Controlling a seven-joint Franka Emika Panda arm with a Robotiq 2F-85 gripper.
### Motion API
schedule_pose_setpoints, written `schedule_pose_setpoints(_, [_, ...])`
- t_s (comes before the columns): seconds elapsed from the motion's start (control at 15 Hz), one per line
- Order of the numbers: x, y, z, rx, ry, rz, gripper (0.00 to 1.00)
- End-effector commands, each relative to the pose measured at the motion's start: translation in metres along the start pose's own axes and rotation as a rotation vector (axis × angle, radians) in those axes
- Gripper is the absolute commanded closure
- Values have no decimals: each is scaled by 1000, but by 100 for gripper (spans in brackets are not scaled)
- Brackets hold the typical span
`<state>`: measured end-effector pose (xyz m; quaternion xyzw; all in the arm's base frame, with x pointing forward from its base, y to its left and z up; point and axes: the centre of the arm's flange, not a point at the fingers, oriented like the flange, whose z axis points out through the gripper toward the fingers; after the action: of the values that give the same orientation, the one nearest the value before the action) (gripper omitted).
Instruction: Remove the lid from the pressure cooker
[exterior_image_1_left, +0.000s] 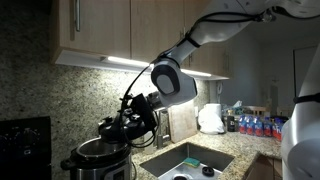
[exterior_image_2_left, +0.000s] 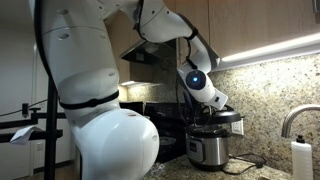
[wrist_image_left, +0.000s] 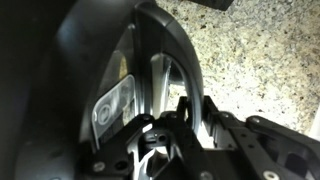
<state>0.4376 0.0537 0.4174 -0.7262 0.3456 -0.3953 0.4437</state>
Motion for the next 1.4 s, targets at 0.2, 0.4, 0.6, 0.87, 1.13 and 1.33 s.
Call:
schedule_pose_setpoints(0.2, [-14,-4,-48,69,100,-5,90])
schedule_pose_setpoints(0.4, [-19,-1,-70,81,104,-1,90])
schedule_pose_setpoints(0.6, [-26,4,-85,75,92,-10,90])
schedule_pose_setpoints(0.87, [-39,10,-103,83,55,-25,90])
schedule_pose_setpoints(1.13, [-57,11,-117,99,0,-50,90])
schedule_pose_setpoints(1.33, [-62,3,-117,134,-66,-57,90])
